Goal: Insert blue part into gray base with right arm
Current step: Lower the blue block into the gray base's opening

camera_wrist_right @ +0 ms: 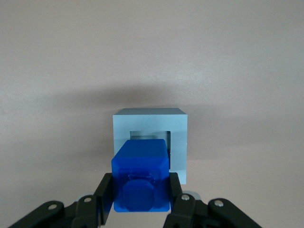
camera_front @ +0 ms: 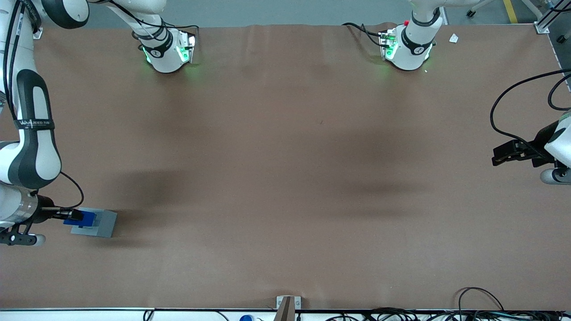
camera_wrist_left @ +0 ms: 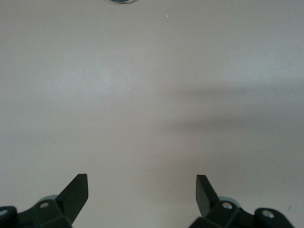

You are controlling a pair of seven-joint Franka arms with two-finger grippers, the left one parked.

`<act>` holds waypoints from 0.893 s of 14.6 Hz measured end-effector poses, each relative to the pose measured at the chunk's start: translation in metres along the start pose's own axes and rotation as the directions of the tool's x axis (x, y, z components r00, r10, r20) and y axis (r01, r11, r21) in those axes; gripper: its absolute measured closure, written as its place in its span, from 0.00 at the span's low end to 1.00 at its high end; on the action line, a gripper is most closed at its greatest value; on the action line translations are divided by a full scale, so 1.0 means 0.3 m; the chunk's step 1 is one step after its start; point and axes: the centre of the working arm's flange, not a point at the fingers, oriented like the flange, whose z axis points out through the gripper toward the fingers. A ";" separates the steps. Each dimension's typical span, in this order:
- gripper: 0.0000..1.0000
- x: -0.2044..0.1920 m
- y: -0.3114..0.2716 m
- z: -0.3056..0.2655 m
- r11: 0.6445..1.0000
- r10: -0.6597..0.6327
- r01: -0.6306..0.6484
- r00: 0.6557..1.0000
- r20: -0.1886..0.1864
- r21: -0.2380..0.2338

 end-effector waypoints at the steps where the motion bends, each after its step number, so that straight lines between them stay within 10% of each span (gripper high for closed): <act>1: 0.49 0.000 0.004 0.006 1.000 -0.002 0.002 1.000 0.002 0.000; 13: 0.49 0.021 0.029 0.066 1.000 0.007 -0.006 0.999 -0.037 0.023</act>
